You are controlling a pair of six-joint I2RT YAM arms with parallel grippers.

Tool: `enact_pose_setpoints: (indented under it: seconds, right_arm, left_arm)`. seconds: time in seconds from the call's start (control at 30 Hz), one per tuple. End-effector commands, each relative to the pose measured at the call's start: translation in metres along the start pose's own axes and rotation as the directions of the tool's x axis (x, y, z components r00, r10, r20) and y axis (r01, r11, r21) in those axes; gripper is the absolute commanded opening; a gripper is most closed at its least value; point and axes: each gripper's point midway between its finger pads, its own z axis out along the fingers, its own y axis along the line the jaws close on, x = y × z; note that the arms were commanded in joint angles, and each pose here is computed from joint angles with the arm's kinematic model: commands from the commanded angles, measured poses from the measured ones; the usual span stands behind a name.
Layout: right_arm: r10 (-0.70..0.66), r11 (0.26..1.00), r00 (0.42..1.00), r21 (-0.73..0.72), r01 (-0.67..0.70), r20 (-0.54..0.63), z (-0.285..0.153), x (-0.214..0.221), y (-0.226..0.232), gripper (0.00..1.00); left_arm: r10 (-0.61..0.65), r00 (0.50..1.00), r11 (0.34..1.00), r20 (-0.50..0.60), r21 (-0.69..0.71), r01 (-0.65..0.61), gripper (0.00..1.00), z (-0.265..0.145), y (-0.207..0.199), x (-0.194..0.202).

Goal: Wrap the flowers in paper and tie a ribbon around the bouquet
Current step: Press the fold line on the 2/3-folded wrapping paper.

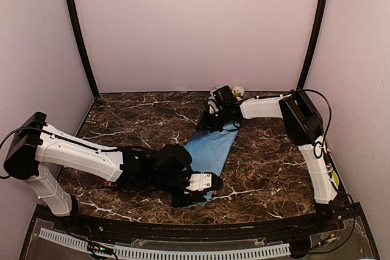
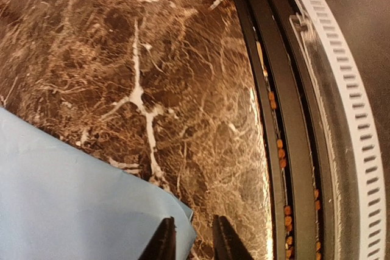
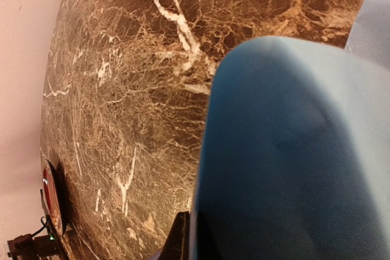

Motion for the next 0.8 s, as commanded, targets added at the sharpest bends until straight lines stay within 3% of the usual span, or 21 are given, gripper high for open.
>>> enact_pose_setpoints:
  seconds: [0.0,0.23,0.5,0.6,0.77]
  right_arm:
    - [-0.028,0.999,0.998,-0.018,0.029,0.049,-0.007,-0.013,0.009,0.00]
    - [-0.030,0.999,0.998,-0.017,0.031,0.048,-0.009,-0.014,0.011,0.00]
    - [-0.033,0.999,0.998,-0.005,0.033,0.058,-0.011,-0.018,0.013,0.01]
    - [-0.048,0.999,0.997,0.008,0.048,0.065,-0.018,-0.022,0.016,0.11]
    - [-0.103,0.995,0.992,-0.009,0.104,0.079,-0.041,-0.035,0.042,0.41]
  left_arm:
    - [0.050,0.995,0.996,0.091,-0.083,-0.042,0.13,-0.026,0.013,-0.020]
    - [-0.011,0.993,0.996,-0.115,-0.091,0.001,0.11,0.013,0.016,0.051]
    - [-0.073,0.986,0.997,-0.152,-0.049,0.067,0.11,0.039,0.008,0.074]
    - [-0.092,0.985,0.996,-0.147,-0.031,0.089,0.11,0.040,0.006,0.080]
    - [-0.128,0.983,0.992,-0.129,-0.003,0.129,0.11,0.038,0.007,0.086]
